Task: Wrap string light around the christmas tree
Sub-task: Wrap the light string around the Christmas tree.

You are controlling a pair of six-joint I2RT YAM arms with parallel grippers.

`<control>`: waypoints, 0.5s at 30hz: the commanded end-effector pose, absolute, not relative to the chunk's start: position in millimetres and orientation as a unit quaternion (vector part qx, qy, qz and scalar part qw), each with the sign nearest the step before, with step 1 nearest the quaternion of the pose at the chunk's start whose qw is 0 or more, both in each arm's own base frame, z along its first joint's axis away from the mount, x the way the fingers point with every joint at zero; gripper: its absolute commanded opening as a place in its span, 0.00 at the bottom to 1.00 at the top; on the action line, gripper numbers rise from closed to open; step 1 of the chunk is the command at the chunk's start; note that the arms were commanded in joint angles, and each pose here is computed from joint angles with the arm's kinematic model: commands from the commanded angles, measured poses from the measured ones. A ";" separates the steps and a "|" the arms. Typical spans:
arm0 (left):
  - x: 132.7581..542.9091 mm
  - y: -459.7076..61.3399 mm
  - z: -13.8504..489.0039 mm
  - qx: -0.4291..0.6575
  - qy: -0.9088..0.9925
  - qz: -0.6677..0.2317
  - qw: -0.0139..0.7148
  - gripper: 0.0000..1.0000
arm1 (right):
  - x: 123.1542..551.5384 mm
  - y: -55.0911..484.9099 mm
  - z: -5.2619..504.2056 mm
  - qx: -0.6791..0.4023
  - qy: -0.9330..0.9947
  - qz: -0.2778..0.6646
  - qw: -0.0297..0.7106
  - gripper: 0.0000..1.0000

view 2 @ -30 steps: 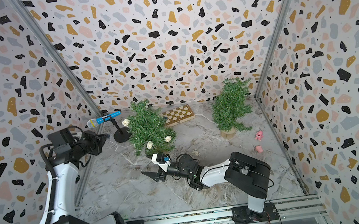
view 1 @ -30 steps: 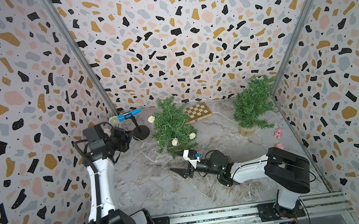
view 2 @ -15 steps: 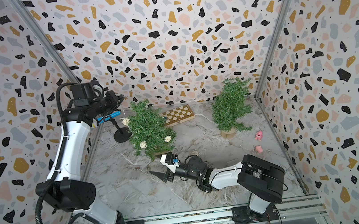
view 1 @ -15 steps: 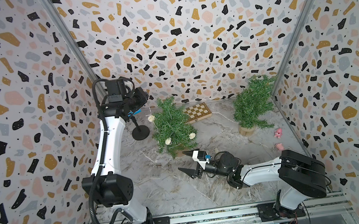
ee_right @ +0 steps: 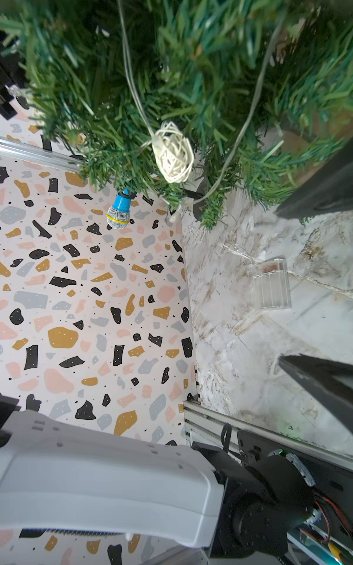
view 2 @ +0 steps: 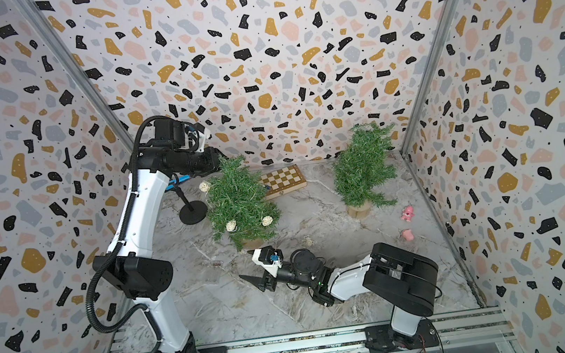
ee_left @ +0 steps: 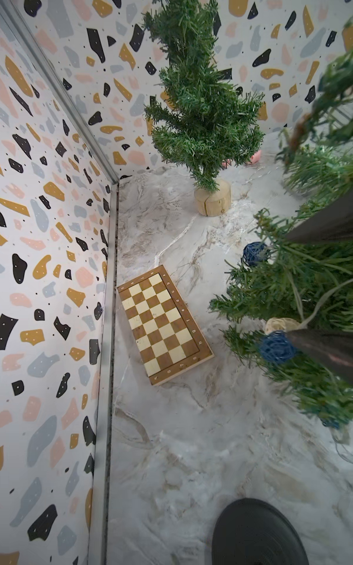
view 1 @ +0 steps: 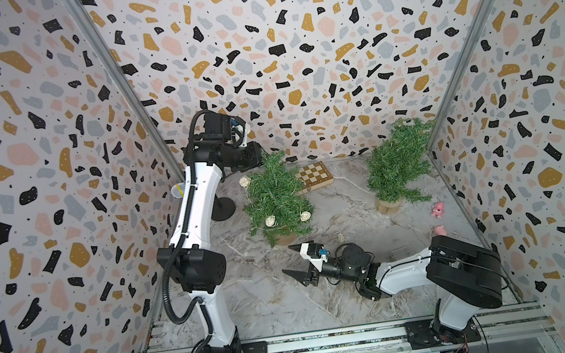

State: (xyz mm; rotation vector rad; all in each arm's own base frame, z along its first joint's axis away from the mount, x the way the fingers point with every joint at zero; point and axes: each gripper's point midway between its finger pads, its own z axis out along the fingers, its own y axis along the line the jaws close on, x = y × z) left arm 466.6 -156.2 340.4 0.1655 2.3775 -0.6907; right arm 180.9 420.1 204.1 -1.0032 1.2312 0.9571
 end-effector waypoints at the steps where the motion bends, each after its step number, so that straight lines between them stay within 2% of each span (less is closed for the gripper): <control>1: 447.3 -145.5 359.1 0.087 0.907 -0.236 0.338 0.53 | 178.8 417.2 213.5 -0.427 0.523 0.415 0.610 0.72; 5: 445.7 -132.3 368.5 0.062 0.904 -0.218 0.362 0.57 | 183.8 412.3 217.7 -0.413 0.530 0.410 0.617 0.72; 9: 445.8 -95.2 389.5 -0.010 0.891 -0.210 0.402 0.58 | 198.2 403.0 216.7 -0.383 0.573 0.394 0.608 0.72; 11: 440.6 -80.0 403.9 -0.029 0.881 -0.203 0.426 0.65 | 207.3 397.6 212.7 -0.372 0.605 0.380 0.592 0.72; 15: 421.7 -71.8 407.1 -0.030 0.881 -0.184 0.435 0.67 | 247.6 375.7 186.4 -0.294 0.731 0.347 0.509 0.71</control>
